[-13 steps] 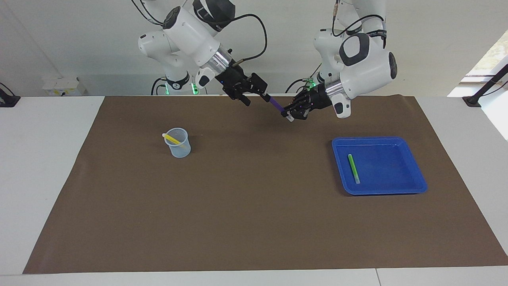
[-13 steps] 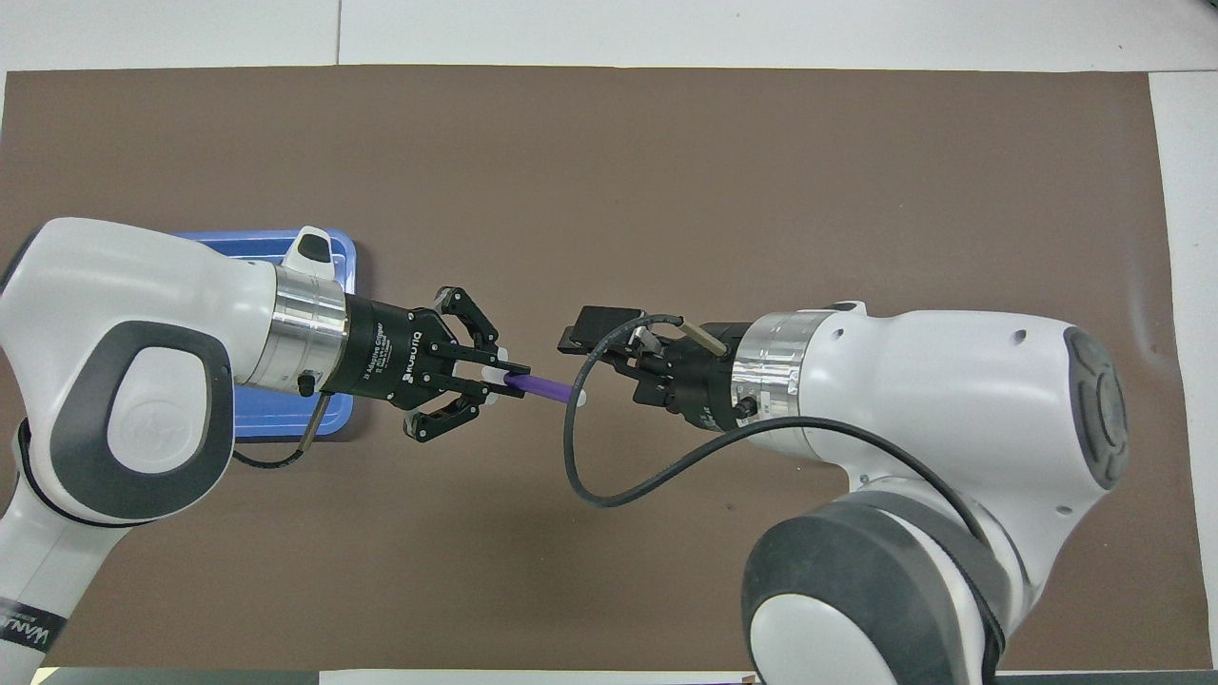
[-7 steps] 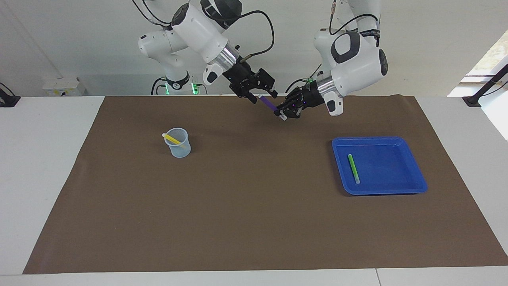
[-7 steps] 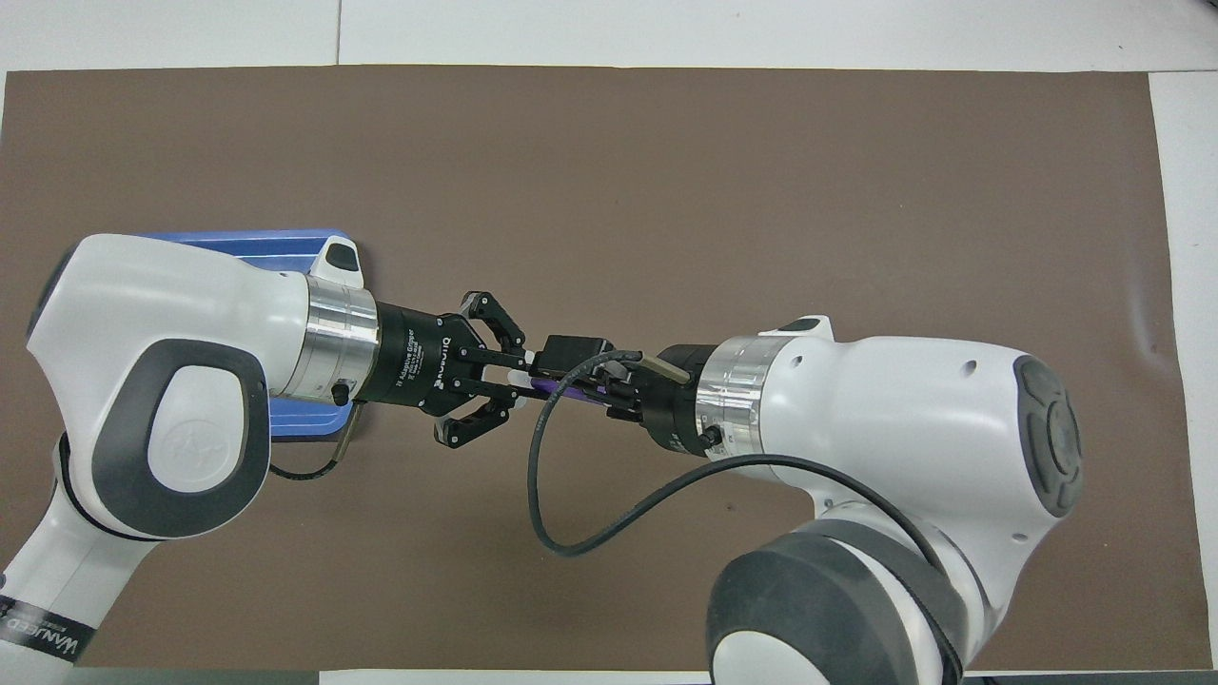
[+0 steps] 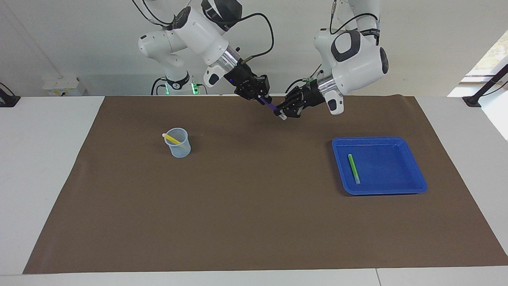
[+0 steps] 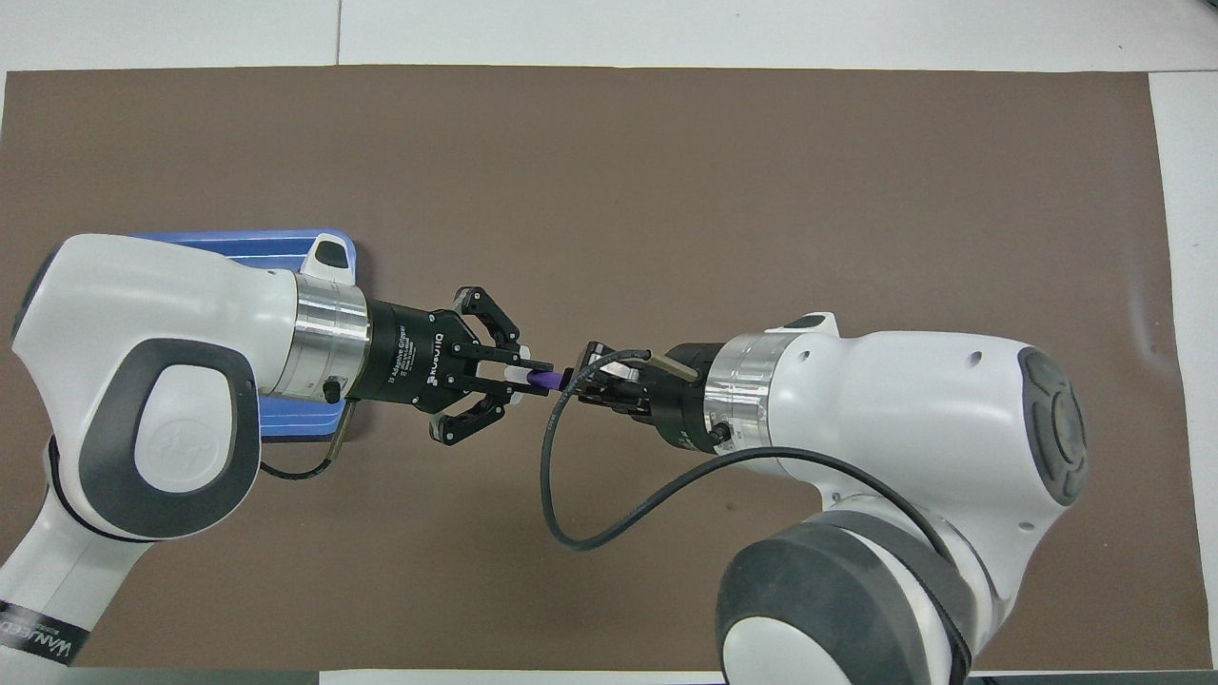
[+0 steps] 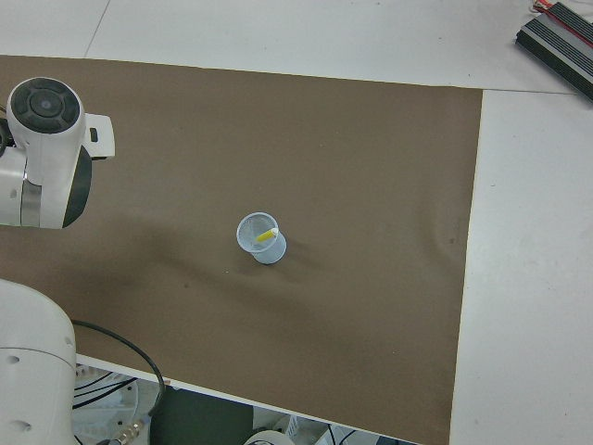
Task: Transfer and insert pens with both arms
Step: 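Grasp the purple pen with the right gripper while the left gripper opens, then lower the purple pen into the clear cup with the right gripper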
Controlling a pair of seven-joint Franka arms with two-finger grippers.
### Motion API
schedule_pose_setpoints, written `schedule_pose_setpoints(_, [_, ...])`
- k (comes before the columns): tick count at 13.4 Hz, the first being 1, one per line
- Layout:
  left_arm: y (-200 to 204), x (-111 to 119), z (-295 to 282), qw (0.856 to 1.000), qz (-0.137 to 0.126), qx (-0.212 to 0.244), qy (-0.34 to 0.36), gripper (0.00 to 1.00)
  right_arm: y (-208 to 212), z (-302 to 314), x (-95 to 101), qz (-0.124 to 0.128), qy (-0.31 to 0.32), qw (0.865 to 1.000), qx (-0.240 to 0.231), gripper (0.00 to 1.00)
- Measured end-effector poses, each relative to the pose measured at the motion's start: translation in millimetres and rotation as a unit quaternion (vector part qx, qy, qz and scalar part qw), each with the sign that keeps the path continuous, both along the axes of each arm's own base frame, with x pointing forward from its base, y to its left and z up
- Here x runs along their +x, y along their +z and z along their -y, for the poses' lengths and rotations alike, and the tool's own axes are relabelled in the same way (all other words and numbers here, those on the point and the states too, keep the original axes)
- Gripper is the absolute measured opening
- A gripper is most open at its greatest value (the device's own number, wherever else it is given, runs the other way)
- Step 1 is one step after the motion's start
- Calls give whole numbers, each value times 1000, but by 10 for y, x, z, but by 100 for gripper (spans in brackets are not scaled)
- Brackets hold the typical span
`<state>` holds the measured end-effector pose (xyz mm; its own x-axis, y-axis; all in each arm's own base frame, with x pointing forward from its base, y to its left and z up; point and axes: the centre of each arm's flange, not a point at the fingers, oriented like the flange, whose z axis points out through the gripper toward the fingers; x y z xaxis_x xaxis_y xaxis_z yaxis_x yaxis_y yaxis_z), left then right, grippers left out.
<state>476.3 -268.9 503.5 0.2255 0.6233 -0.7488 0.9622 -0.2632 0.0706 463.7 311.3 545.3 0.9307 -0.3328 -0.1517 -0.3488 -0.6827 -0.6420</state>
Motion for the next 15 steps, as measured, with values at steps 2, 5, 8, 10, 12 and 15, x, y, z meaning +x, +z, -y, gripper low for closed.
schedule_pose_setpoints(2, [0, -5, 11, 1000, -2, -2, 1, 17, 8, 14, 3, -2, 1, 1000, 0, 19])
schedule_pose_setpoints(5, [4, -48, 92, 1000, -8, -10, -1, 17, 74, 103, 46, -1, 41, 999, -12, 19])
schedule_pose_setpoints(8, [41, 5, 30, 1000, 7, -9, 9, 50, 275, 998, 262, -1, 161, 976, -147, 19])
schedule_pose_setpoints(10, [74, 66, -74, 999, 37, 19, -4, 77, 269, 1536, 308, 19, 254, 939, -231, 19])
schedule_pose_setpoints(12, [105, 131, -185, 995, 71, 67, -20, 99, 100, 1801, 300, 27, 319, 904, -284, 19])
schedule_pose_setpoints(15, [103, 314, -579, 990, 92, 110, -4, 100, -294, 2013, 170, 22, 344, 889, -302, 19])
